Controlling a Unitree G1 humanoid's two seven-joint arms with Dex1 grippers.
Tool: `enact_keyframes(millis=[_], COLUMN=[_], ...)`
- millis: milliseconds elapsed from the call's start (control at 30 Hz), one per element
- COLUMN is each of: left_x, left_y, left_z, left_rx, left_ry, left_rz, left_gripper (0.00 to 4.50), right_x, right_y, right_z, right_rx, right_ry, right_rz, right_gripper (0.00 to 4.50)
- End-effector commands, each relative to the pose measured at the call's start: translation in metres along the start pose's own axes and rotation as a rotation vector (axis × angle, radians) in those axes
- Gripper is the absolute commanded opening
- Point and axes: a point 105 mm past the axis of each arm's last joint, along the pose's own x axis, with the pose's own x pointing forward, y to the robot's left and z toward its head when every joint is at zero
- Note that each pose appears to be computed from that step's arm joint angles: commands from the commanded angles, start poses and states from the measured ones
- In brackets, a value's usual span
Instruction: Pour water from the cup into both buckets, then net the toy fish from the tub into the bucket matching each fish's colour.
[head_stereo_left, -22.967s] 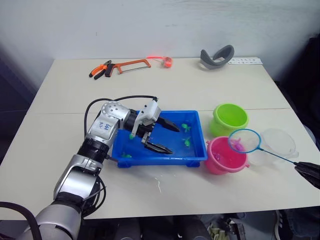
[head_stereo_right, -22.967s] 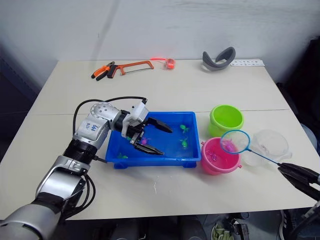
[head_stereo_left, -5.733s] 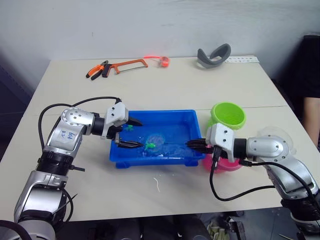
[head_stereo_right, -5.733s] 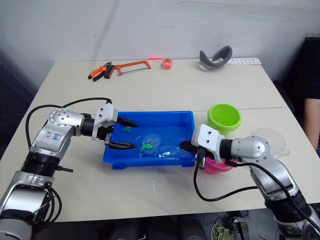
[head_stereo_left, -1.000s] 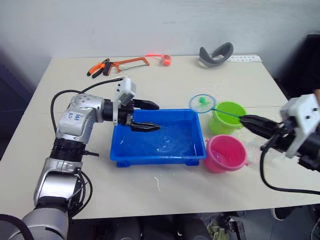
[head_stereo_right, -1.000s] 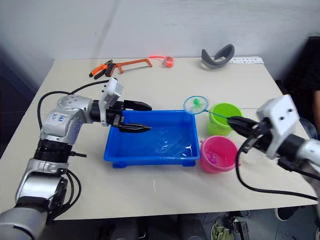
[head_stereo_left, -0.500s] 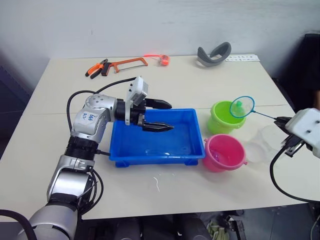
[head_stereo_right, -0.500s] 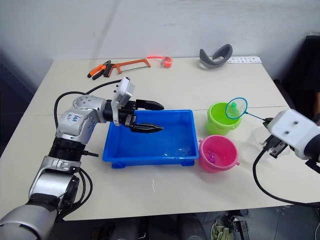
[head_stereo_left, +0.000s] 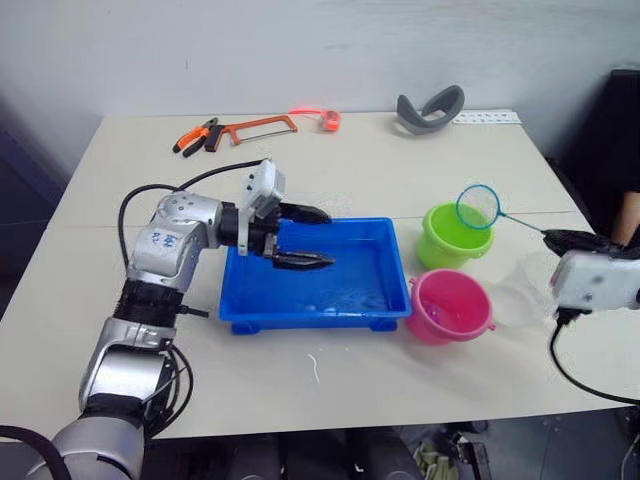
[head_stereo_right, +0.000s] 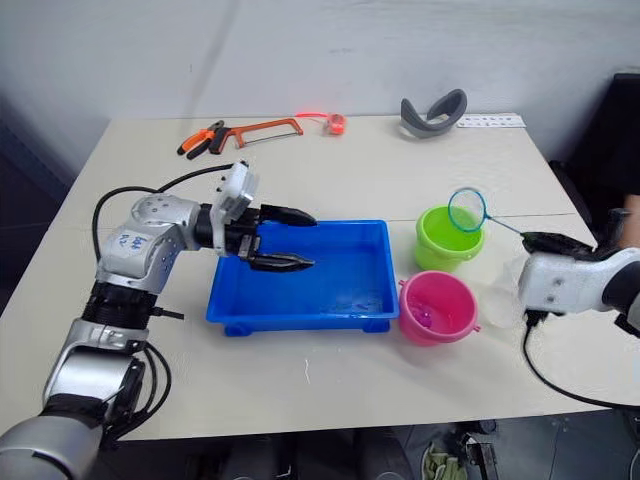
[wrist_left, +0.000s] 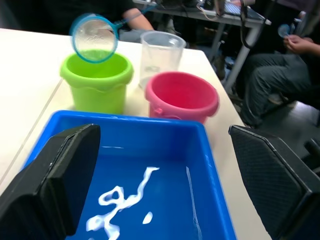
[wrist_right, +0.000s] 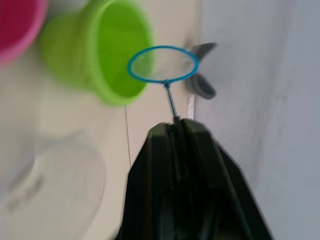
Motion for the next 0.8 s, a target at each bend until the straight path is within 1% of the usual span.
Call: enact_keyframes(millis=[33,100,167,233,267,367,467,567,733,800], left_x=[-0.029,-0.048,-0.062,-0.073,-0.080,-0.096,-0.108,-0.116,-0.122,-0.123], left_y=[-0.031,-0.048,-0.061,-0.072,-0.080,-0.101,-0.117,-0.125,-0.132,-0.132], left_z=[0.000,-0.005,-0.010,-0.014,-0.019,-0.028,-0.037,-0.043,-0.049,-0.050], left_rx=[0.028,0.004,-0.020,-0.040,-0.042,-0.056,-0.051,-0.067,-0.070,-0.075], left_ry=[0.092,0.156,0.208,0.251,0.296,0.395,0.481,0.528,0.554,0.555], left_rz=[-0.117,-0.172,-0.190,-0.195,-0.199,-0.217,-0.221,-0.184,-0.152,-0.139], left_gripper=[4.47,4.47,4.47,4.47,4.47,4.47,4.47,4.47,4.47,4.47], right_x=[-0.018,-0.023,-0.028,-0.034,-0.037,-0.043,-0.040,-0.026,-0.004,0.008], right_y=[-0.023,-0.021,-0.015,-0.003,0.009,0.032,0.059,0.087,0.127,0.137], right_z=[0.027,0.052,0.079,0.107,0.125,0.156,0.169,0.177,0.176,0.174], right_rx=[0.700,0.936,1.058,1.126,1.145,1.165,1.088,1.021,0.841,0.825], right_ry=[-0.277,-0.442,-0.585,-0.698,-0.752,-0.836,-0.837,-0.820,-0.760,-0.731], right_rz=[-0.091,-0.010,0.110,0.262,0.372,0.577,0.693,0.730,0.735,0.701], right_gripper=[0.00,0.00,0.00,0.00,0.00,0.00,0.00,0.00,0.00,0.00])
